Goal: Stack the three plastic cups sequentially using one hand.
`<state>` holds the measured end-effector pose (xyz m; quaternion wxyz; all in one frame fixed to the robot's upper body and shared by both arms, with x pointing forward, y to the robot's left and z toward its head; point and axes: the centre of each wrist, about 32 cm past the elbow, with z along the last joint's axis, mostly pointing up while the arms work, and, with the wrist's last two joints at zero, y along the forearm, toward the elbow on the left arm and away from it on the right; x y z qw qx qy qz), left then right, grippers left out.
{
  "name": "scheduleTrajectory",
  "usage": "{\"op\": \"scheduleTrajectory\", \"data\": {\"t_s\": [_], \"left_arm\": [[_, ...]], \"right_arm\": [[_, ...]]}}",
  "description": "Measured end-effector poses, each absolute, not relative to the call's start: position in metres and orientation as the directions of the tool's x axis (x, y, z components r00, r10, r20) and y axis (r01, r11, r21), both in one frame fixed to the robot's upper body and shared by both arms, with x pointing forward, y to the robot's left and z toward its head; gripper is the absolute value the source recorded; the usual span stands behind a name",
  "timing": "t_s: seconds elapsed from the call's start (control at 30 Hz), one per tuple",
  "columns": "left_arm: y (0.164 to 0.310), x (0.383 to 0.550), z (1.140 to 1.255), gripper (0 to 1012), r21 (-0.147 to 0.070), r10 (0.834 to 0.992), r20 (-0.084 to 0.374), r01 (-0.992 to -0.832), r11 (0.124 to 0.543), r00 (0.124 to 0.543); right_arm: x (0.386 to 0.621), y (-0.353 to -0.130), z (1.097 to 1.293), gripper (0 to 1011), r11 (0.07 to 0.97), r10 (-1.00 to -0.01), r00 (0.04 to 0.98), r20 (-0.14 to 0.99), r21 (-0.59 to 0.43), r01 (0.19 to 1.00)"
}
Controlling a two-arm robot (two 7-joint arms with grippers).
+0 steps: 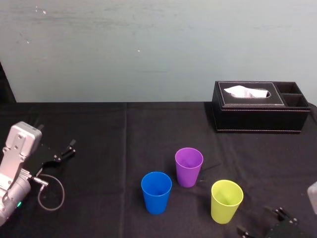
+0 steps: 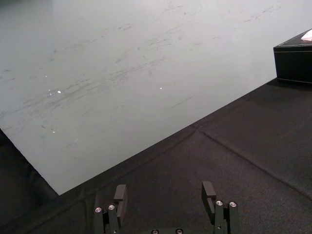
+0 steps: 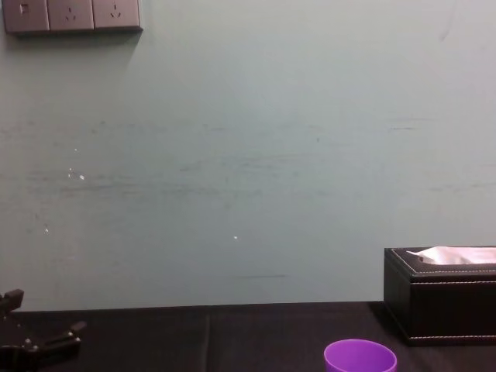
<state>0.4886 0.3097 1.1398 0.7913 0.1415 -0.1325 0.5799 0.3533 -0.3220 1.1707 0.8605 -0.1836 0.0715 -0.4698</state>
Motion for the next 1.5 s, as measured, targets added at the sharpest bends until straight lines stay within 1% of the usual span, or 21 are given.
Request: {"op": "scheduleTrajectory", "data": {"t_s": [0.5,0.77,1.5], "left_arm": [[0.31,0.489,1.14,1000,0.07,0.88,0.374,-0.955,0.287,0.292],[0.31,0.489,1.14,1000,0.07,0.88,0.374,-0.955,0.287,0.292],[0.31,0.489,1.14,1000,0.07,0.88,0.374,-0.955,0.287,0.292]], "right_arm": [[0.378,-0.301,1.163,1003,0.509,-0.826,0.562,0.044,-0.37,0.777],[0.387,-0.291,1.16,1003,0.511,-0.83,0.557,0.028,-0.362,0.78],[0.395,-0.278,1.151,1003,0.501,-0.845,0.535,-0.001,-0.349,0.792]]}}
